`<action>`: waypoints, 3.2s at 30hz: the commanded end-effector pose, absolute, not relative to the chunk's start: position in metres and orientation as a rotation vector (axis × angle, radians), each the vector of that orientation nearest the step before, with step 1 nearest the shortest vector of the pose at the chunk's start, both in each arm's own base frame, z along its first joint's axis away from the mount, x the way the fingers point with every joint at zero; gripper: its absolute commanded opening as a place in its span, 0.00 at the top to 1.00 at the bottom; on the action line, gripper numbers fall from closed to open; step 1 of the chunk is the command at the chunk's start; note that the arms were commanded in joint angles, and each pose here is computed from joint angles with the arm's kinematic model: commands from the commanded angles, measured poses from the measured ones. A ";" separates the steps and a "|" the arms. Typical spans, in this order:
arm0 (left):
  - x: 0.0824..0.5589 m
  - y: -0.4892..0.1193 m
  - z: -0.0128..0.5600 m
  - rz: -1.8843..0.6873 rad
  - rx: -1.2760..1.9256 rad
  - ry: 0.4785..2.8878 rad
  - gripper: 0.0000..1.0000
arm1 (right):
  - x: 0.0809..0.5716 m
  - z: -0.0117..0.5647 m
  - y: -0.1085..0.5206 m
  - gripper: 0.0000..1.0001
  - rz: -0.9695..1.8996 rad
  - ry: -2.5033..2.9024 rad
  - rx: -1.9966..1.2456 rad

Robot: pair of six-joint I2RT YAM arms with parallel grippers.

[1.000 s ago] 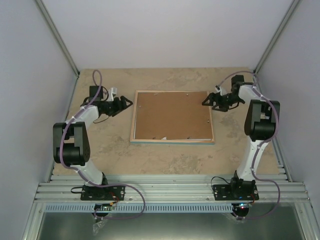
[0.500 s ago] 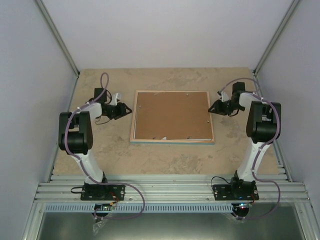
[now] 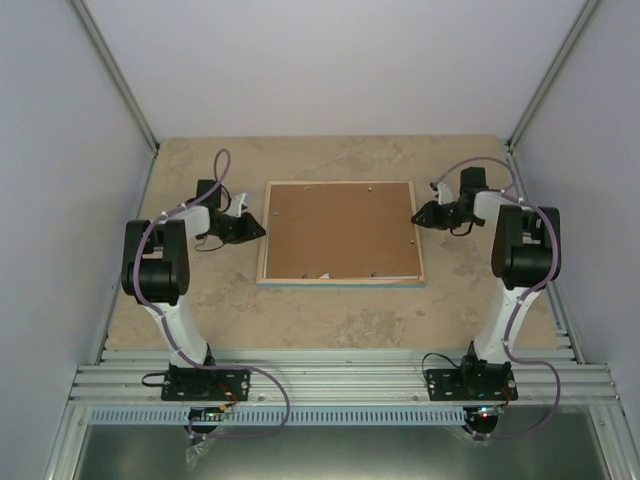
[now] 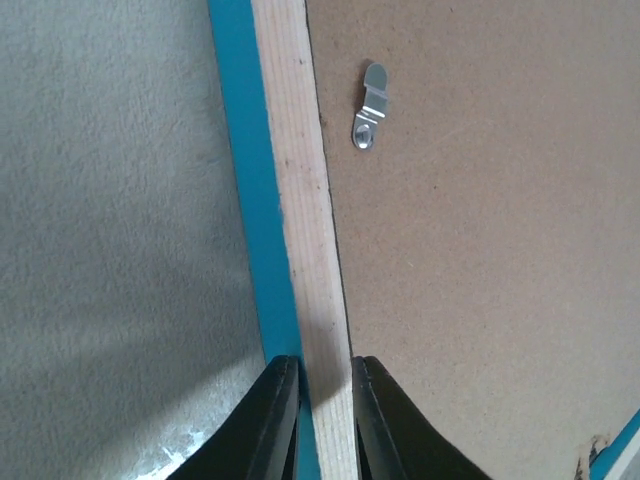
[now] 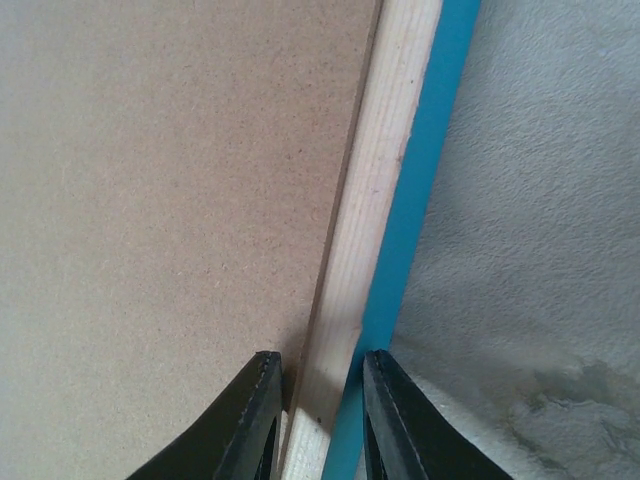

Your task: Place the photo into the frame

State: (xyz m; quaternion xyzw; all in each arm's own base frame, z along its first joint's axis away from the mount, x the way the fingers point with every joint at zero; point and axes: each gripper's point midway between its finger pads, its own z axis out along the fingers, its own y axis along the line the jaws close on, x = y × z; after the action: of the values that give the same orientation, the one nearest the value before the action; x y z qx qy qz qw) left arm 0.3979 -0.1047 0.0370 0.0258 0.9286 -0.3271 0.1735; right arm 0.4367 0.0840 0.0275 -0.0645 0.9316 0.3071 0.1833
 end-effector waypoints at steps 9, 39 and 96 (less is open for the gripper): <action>0.353 -0.127 0.033 -0.986 0.235 2.712 0.81 | 0.352 -0.032 0.104 0.70 0.707 2.888 -0.355; 0.356 -0.114 0.037 -0.866 0.180 2.697 0.78 | 0.330 0.043 0.041 0.48 0.468 2.700 -0.557; 0.363 -0.110 0.103 -0.681 0.420 2.485 0.30 | 0.324 0.072 0.086 0.02 0.326 2.402 -1.253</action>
State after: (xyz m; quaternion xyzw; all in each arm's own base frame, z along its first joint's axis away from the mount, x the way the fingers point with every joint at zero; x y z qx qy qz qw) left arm 0.3539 -0.1169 0.0606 0.0823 0.9314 -0.2985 0.1915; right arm 0.3236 0.0734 0.0350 -0.4393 0.8778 0.0826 0.1721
